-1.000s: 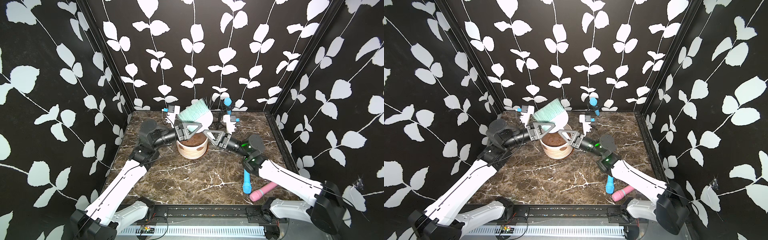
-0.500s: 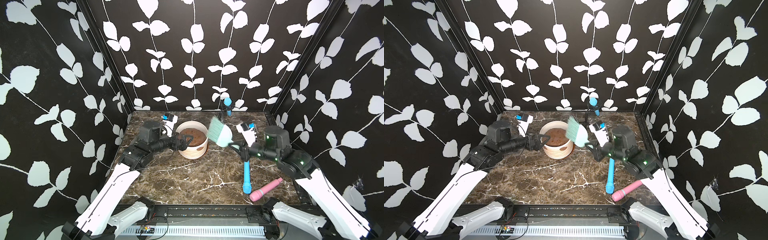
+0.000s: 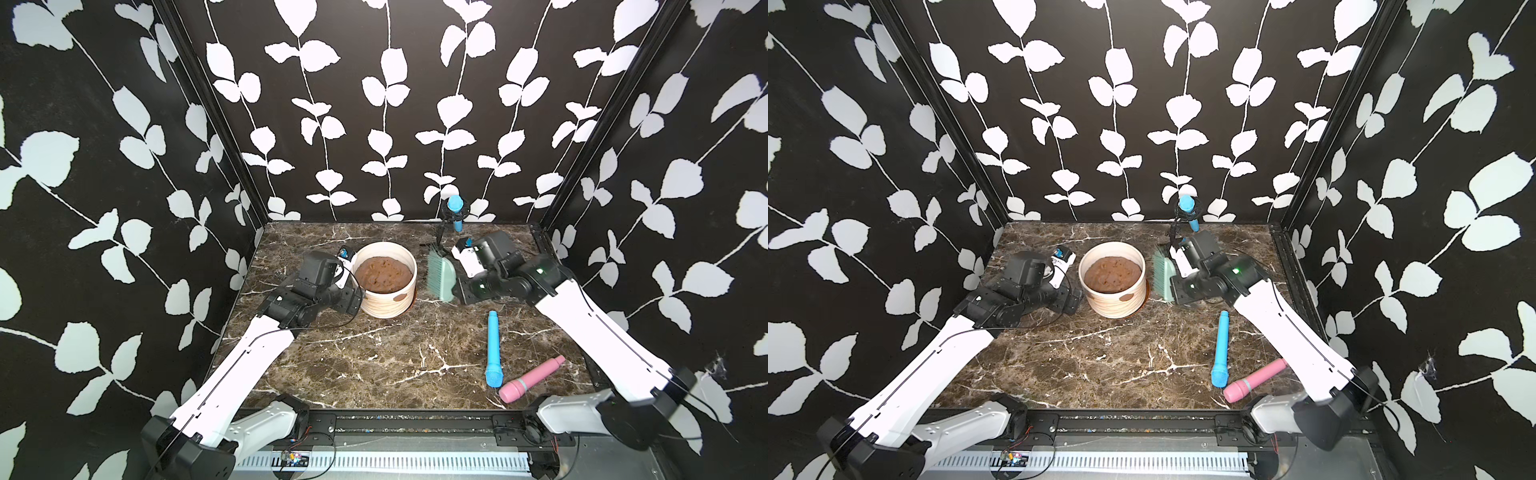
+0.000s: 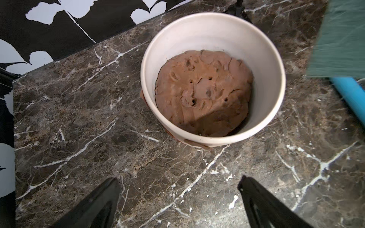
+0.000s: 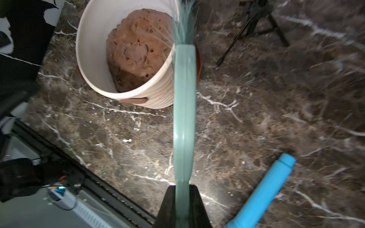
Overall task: Scrub the dried mud off the ceramic pot
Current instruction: Brush off the soil from the pot.
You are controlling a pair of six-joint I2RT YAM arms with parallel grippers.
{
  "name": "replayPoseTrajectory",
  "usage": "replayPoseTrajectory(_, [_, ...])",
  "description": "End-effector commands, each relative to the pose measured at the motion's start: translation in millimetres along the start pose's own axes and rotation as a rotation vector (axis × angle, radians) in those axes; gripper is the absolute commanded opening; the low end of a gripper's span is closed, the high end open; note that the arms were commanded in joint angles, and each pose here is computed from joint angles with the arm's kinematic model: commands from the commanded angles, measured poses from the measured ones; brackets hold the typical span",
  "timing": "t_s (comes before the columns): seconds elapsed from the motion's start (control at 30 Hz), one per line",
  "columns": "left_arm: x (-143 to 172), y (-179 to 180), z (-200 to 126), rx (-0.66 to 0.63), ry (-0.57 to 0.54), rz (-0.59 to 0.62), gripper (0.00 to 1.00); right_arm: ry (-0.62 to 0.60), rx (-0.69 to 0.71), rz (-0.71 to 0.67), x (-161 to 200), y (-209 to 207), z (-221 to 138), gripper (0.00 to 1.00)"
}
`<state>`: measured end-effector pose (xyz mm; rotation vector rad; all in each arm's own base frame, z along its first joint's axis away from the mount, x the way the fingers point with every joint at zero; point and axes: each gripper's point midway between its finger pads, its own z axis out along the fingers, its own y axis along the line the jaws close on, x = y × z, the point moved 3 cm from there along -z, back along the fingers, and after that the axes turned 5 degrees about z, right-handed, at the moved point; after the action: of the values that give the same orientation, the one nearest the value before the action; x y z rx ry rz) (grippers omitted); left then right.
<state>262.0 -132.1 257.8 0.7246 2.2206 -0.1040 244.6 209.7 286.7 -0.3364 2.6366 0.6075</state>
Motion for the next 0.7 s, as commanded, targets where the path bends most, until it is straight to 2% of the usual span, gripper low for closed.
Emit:
replayPoseTrajectory(0.0, [-0.8, 5.6, 3.1, -0.048, -0.033, 0.037, 0.98, 0.017, -0.085, 0.149, -6.0, 20.6, -8.9, 0.0])
replayPoseTrajectory(0.1, [0.5, 6.6, 4.2, -0.058, -0.045, 0.032, 0.98, 0.02, -0.029, 0.139, -17.5, 18.3, -6.4, 0.0])
replayPoseTrajectory(0.67, [6.2, 2.8, 8.4, -0.038, -0.044, 0.021, 0.98, -0.001, -0.078, 0.201, -48.2, 28.7, 41.0, 0.0])
